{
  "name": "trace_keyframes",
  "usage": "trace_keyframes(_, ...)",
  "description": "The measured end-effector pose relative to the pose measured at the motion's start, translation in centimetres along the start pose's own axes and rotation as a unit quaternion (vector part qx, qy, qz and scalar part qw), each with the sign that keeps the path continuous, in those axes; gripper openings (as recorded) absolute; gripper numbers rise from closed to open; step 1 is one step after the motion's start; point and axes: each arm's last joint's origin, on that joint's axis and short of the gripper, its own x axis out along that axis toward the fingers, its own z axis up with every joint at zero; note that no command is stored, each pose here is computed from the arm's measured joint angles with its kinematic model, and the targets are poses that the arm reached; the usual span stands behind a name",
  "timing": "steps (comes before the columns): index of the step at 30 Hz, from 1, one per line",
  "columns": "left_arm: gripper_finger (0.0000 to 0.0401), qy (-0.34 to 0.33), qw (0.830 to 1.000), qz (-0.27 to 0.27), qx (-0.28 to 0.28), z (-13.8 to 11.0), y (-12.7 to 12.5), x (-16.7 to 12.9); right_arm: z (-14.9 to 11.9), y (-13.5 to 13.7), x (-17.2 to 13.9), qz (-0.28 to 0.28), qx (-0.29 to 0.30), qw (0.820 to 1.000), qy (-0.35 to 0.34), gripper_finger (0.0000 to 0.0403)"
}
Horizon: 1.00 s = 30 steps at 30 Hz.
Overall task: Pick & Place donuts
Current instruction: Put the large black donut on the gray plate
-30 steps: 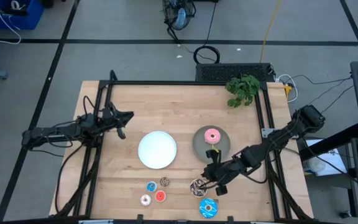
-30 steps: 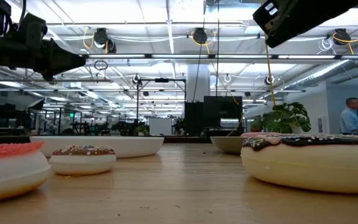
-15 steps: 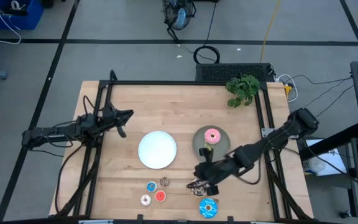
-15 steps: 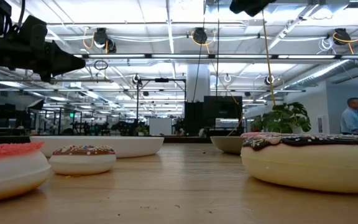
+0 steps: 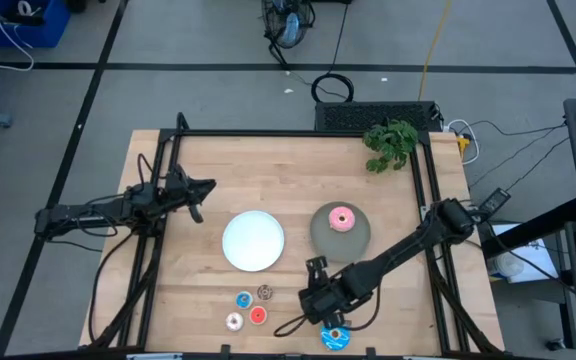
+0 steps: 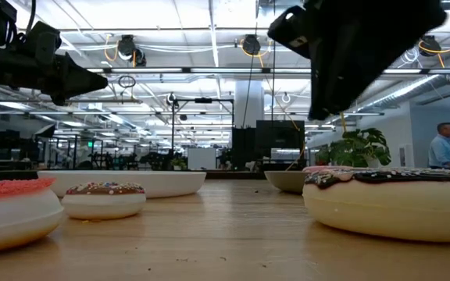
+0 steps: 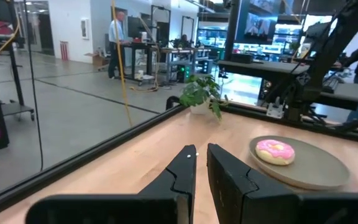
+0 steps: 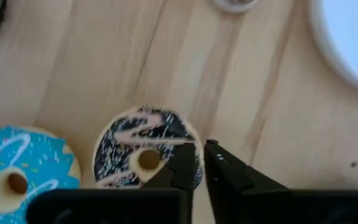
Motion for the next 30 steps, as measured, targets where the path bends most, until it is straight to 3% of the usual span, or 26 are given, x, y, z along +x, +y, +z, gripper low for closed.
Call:
trace_keyframes(8,0.0047,-0.003,1.0,0.0,0.011,0.1,0.0,0.0,-0.3,-0.2,-0.2,-0.006,-0.003,1.0,-0.002,0.0164)
trace_keyframes(14,0.0047,-0.005,1.0,0.0,0.012,0.1,0.0,0.0,-1.9,-0.5,1.9,-0.021,-0.008,1.0,0.02,0.0239)
trace_keyframes(20,0.0047,-0.005,1.0,0.0,0.012,0.1,0.0,0.0,-2.6,-0.6,2.9,0.002,-0.002,1.0,0.016,0.026)
trace_keyframes(30,0.0047,-0.006,1.0,0.0,0.011,0.1,0.0,0.0,-2.3,-0.7,3.1,0.021,0.01,1.0,0.003,0.0247)
